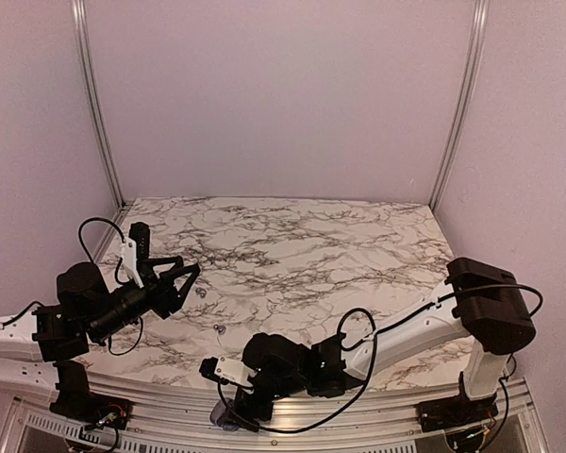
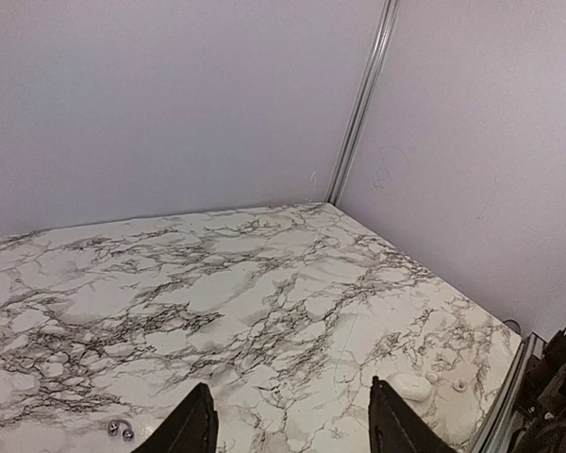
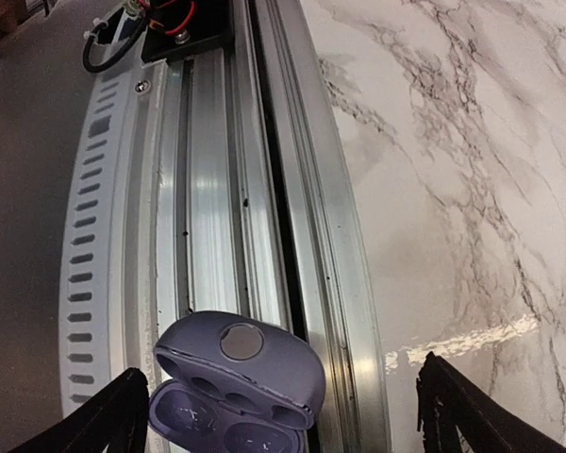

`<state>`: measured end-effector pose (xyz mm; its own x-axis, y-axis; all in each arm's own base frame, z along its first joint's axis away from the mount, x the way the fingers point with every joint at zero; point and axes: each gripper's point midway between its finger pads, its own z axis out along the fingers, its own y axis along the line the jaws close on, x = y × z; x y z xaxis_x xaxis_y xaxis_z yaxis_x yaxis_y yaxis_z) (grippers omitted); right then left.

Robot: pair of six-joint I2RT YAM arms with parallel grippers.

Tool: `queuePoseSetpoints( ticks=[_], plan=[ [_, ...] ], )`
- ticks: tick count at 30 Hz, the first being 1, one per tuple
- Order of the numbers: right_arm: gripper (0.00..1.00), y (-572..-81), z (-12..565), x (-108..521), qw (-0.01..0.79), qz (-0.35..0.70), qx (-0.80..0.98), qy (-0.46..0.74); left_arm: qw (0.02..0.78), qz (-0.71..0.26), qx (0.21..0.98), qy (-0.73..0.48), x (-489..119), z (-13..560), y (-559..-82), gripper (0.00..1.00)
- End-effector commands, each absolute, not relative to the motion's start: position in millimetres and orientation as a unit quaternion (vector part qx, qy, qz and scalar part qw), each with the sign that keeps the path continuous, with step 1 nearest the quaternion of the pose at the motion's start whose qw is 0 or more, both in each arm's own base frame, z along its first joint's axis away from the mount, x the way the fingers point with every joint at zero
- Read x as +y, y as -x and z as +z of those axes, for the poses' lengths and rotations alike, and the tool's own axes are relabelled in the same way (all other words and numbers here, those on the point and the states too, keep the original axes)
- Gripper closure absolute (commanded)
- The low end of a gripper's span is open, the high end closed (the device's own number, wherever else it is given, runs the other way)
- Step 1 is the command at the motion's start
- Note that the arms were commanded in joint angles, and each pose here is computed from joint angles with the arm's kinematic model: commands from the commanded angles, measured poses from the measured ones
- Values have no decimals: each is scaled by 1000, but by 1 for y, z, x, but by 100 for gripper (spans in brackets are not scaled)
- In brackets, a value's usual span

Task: Insert the wireless bluetooth earbuds into the charging case
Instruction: Pick up the charging case from the corner of the board.

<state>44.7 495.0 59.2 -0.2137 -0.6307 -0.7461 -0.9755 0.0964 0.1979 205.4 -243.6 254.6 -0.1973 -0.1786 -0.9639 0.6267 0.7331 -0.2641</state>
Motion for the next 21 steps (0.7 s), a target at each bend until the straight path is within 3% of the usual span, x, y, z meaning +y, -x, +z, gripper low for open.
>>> queuePoseSetpoints(
  ticks=[1,6,13,21],
  plan=[
    [6,-37,53,502,244,330,703,581,614,-320,706,-149,-239,260,-210,45],
    [2,-26,42,508,246,312,711,580,613,-318,708,-149,-239,259,-211,45],
    [4,-26,25,514,245,299,725,570,610,-322,708,-151,-240,259,-211,45],
    [36,-35,17,507,252,279,742,555,610,-323,708,-152,-240,259,-211,45]
  ],
)
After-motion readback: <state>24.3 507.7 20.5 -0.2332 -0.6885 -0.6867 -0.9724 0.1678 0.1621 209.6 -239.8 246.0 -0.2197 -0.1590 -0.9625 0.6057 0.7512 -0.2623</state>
